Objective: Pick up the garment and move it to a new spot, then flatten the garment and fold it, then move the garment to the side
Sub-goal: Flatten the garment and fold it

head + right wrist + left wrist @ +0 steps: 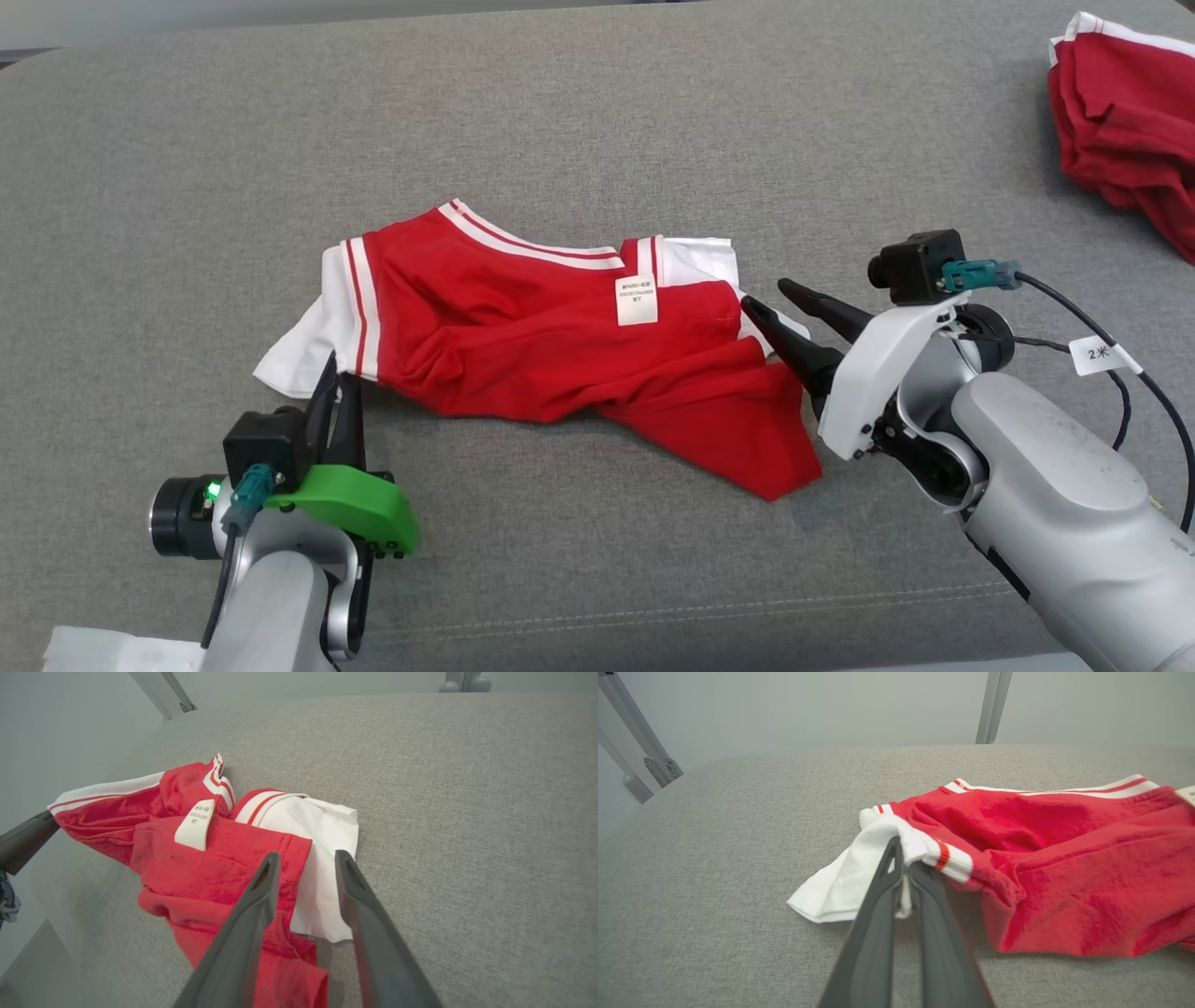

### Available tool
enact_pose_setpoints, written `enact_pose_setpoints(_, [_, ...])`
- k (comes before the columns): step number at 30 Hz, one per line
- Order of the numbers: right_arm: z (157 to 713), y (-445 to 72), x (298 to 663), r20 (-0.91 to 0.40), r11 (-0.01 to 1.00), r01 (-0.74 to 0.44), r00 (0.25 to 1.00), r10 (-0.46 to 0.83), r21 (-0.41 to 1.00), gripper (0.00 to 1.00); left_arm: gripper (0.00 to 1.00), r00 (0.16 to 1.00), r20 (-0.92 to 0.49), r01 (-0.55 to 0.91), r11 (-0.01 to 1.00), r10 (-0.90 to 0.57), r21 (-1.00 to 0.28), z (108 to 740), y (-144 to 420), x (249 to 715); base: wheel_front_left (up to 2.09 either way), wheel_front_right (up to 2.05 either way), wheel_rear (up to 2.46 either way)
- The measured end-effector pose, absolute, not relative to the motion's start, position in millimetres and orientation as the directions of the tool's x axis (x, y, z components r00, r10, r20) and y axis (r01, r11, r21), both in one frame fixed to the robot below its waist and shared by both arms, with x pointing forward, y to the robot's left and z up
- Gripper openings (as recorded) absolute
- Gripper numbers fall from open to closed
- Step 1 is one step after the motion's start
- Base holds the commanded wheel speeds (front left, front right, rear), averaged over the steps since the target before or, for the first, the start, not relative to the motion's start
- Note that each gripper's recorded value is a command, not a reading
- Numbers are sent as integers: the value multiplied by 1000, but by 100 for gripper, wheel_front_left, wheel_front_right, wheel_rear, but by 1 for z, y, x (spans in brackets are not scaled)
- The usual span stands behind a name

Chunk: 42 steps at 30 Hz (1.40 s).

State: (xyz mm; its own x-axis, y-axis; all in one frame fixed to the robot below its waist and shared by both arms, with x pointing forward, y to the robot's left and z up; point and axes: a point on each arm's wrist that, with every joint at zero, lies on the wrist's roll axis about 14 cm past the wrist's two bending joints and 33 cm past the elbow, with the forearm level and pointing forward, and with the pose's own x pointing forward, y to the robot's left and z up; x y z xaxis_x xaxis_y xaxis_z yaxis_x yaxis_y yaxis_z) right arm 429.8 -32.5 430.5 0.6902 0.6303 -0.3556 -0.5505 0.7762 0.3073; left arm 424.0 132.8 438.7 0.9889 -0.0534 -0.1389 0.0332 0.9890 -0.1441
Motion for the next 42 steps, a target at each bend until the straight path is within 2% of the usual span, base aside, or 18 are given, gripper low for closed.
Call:
enact_pose_setpoints(4, [422, -29, 427, -381, 768, -545, 667, 640, 336, 100, 0, 987, -150, 39, 989, -61, -143, 435, 129, 420, 0, 0, 0])
enact_pose_setpoints(12, [408, -10, 415, -426, 726, -582, 589, 687, 365, 100, 0, 986, -165, 15, 990, -38, -141, 430, 137, 416, 0, 0, 0])
enact_pose_setpoints(21, [401, -4, 419, -454, 712, -591, 551, 700, 380, 100, 0, 984, -177, -9, 990, -16, -140, 426, 144, 415, 0, 0, 0])
enact_pose_setpoints(22, [400, -4, 418, -460, 709, -595, 544, 702, 378, 93, 0, 984, -177, -11, 990, -14, -140, 426, 144, 415, 0, 0, 0])
enact_pose_setpoints(23, [399, -2, 418, -463, 706, -600, 538, 704, 376, 78, 0, 984, -178, -12, 990, -13, -140, 426, 145, 415, 0, 0, 0])
enact_pose_setpoints(24, [399, -1, 418, -464, 703, -604, 535, 706, 375, 49, 0, 984, -178, -13, 990, -12, -140, 426, 145, 415, 0, 0, 0])
enact_pose_setpoints(27, [399, 3, 416, -466, 693, -609, 520, 716, 385, 25, 0, 984, -179, -17, 990, -8, -140, 425, 146, 414, 0, 0, 0])
enact_pose_setpoints(28, [399, 4, 416, -465, 691, -613, 518, 718, 383, 25, 0, 984, -180, -18, 990, -7, -140, 425, 147, 414, 0, 0, 0])
enact_pose_setpoints(29, [400, 4, 417, -464, 689, -618, 517, 719, 380, 20, 0, 984, -180, -20, 990, -6, -141, 425, 147, 415, 0, 0, 0])
enact_pose_setpoints(30, [402, 5, 419, -460, 688, -621, 519, 720, 376, 4, 0, 984, -179, -21, 990, -5, -141, 425, 147, 415, 0, 0, 0])
enact_pose_setpoints(31, [404, 5, 421, -455, 688, -624, 523, 721, 372, 0, 0, 984, -179, -23, 990, -3, -141, 425, 148, 415, 0, 0, 0])
enact_pose_setpoints(38, [434, -1, 446, -348, 697, -636, 604, 717, 332, 0, 0, 988, -154, -35, 988, 12, -149, 433, 152, 419, 0, 0, 0])
enact_pose_setpoints(42, [469, -5, 462, -226, 700, -646, 665, 712, 306, 0, 0, 994, -110, -29, 987, 11, -159, 447, 150, 425, 0, 0, 0])
